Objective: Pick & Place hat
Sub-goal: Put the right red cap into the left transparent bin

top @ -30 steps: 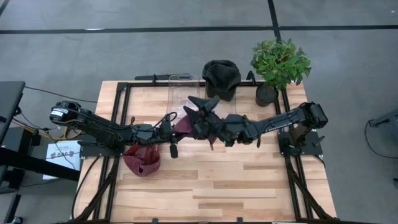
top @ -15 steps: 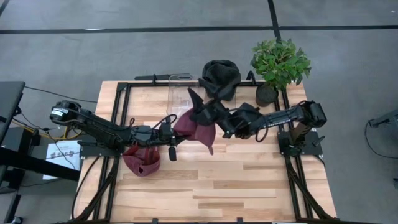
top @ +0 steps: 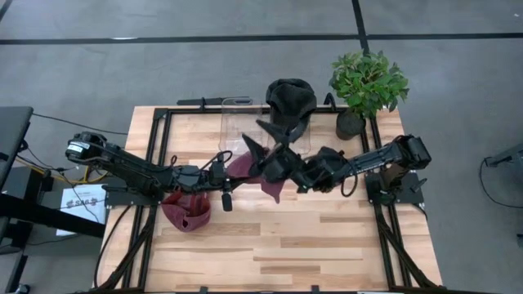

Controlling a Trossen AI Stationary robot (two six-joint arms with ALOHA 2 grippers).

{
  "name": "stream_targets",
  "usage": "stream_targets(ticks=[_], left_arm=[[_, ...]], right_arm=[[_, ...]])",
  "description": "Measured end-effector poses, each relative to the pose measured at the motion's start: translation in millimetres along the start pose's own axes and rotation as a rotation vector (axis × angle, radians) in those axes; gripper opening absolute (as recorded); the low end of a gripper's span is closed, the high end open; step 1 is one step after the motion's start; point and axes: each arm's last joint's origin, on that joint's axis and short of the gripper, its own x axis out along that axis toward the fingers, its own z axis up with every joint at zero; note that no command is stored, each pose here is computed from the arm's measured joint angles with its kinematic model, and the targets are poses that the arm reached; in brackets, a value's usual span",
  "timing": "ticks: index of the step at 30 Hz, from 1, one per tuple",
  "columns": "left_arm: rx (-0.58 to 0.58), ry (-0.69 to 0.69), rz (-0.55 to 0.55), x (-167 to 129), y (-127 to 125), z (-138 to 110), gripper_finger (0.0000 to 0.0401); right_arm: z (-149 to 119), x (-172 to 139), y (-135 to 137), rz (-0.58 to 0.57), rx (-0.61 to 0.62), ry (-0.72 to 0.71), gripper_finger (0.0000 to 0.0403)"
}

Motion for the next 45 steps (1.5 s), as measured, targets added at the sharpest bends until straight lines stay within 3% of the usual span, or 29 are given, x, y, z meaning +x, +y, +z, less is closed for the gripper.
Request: stream_targets(ticks=[9, 18, 22, 28, 34, 45], left_arm=[[-0.004, -0.009, 0.033, 0, 1, 1, 0.0015], [-0.012, -0.022, 0.046, 0, 1, 2, 0.0015], [-0.003, -0.023, 0.082, 0, 2, 2, 0.0015], [0.012, -0.025, 0.129, -1, 4, 3, 0.0015], [0.007, -0.044, 0.124, -5, 4, 9, 0.0015], [0.011, -0.039, 0.133, -6, 5, 9, 0.0015]], right_arm=[[19, -15, 4, 0.043, -0.006, -0.072, 0.0258], [2, -8, 36, 0.118, -0.148, 0.011, 0.0258], [9, -16, 42, 0.139, -0.214, -0.003, 0.0258], [24, -29, 24, 0.16, -0.254, 0.051, 0.0258], [20, -32, 11, 0.23, -0.358, 0.155, 0.0258], [32, -35, -34, 0.11, -0.183, 0.096, 0.0258]])
